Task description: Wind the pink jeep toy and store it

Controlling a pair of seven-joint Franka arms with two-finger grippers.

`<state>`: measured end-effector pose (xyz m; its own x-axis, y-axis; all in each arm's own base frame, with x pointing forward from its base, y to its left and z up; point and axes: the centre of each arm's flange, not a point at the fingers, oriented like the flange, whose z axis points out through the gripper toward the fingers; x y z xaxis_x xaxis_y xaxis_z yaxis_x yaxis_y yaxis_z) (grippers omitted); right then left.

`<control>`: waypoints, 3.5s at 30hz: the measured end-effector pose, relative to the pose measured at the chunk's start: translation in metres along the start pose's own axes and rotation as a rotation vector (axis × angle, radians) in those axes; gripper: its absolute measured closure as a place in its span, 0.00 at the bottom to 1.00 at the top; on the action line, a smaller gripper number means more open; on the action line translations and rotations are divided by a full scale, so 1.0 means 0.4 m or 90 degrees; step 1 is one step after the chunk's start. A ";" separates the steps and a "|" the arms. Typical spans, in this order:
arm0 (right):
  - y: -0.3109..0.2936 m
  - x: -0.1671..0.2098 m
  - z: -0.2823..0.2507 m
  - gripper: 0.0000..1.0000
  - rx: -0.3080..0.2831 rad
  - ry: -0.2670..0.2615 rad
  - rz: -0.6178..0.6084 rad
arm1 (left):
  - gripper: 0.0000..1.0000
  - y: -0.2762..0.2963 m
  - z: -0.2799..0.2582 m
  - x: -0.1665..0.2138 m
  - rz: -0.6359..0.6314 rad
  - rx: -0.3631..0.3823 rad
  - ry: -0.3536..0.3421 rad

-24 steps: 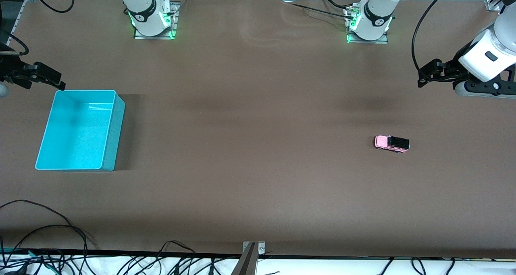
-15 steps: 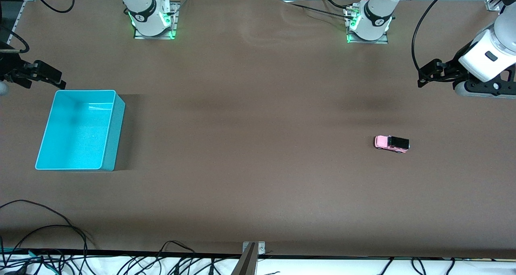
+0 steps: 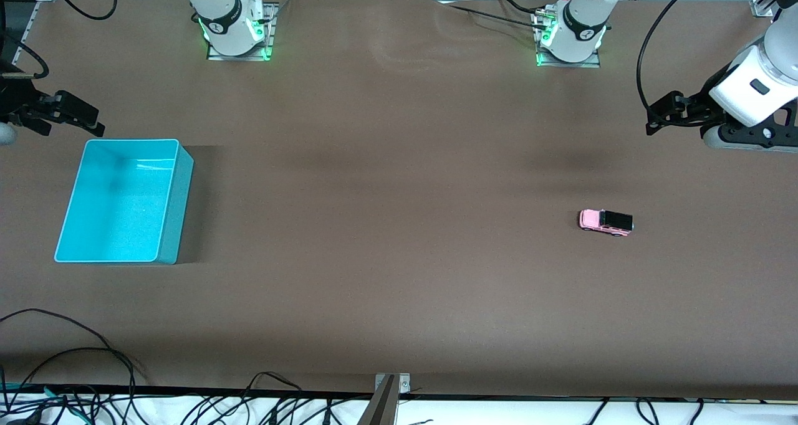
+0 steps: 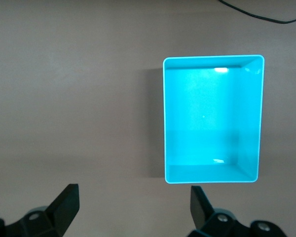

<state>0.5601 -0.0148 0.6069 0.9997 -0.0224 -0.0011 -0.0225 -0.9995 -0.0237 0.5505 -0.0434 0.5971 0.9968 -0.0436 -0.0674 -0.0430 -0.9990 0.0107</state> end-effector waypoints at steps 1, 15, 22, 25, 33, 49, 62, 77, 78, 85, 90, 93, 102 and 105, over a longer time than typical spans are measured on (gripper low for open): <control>0.000 0.000 0.000 0.00 0.000 0.000 0.000 | 0.00 0.000 0.000 0.000 0.000 0.000 0.000; 0.000 0.000 -0.004 0.00 0.000 0.002 0.000 | 0.00 -0.001 0.000 0.000 0.000 0.000 0.000; 0.000 0.000 -0.004 0.00 0.000 0.002 0.000 | 0.00 -0.001 0.000 0.000 0.000 0.000 0.000; 0.000 0.000 -0.004 0.00 0.000 0.001 0.000 | 0.00 -0.001 0.000 0.000 0.000 0.000 0.000; 0.000 0.000 -0.004 0.00 0.000 0.001 0.000 | 0.00 -0.001 0.000 0.000 0.000 0.000 0.000; 0.000 0.000 -0.004 0.00 0.000 0.001 0.000 | 0.00 -0.001 0.000 0.000 -0.001 0.000 0.000; -0.001 0.000 -0.004 0.00 0.000 0.001 0.000 | 0.00 -0.001 -0.001 0.000 -0.001 0.000 0.001; -0.001 -0.001 -0.004 0.00 0.000 0.001 0.000 | 0.00 -0.001 -0.054 0.009 0.000 -0.002 0.032; -0.001 -0.001 -0.004 0.00 0.000 0.001 0.000 | 0.00 -0.002 -0.051 0.011 -0.001 -0.002 0.031; -0.001 -0.001 -0.004 0.00 0.000 0.001 -0.001 | 0.00 -0.010 -0.046 0.016 -0.004 -0.002 0.029; -0.002 -0.001 -0.004 0.00 0.000 0.001 -0.001 | 0.00 -0.008 -0.071 0.013 -0.003 -0.002 0.037; -0.002 -0.001 -0.004 0.00 0.000 0.000 -0.001 | 0.00 -0.006 -0.078 0.010 -0.002 -0.002 0.035; -0.002 -0.002 -0.003 0.00 0.000 -0.002 -0.001 | 0.00 0.009 -0.065 0.002 0.005 -0.001 0.010; -0.002 -0.003 -0.002 0.00 0.000 -0.004 -0.001 | 0.00 0.011 -0.045 0.008 0.006 -0.001 -0.006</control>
<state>0.5590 -0.0139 0.6077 0.9998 -0.0206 -0.0079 -0.0208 -0.9995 -0.0238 0.5549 -0.0478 0.6151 0.9957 -0.0530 -0.0763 -0.0522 -0.9986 0.0130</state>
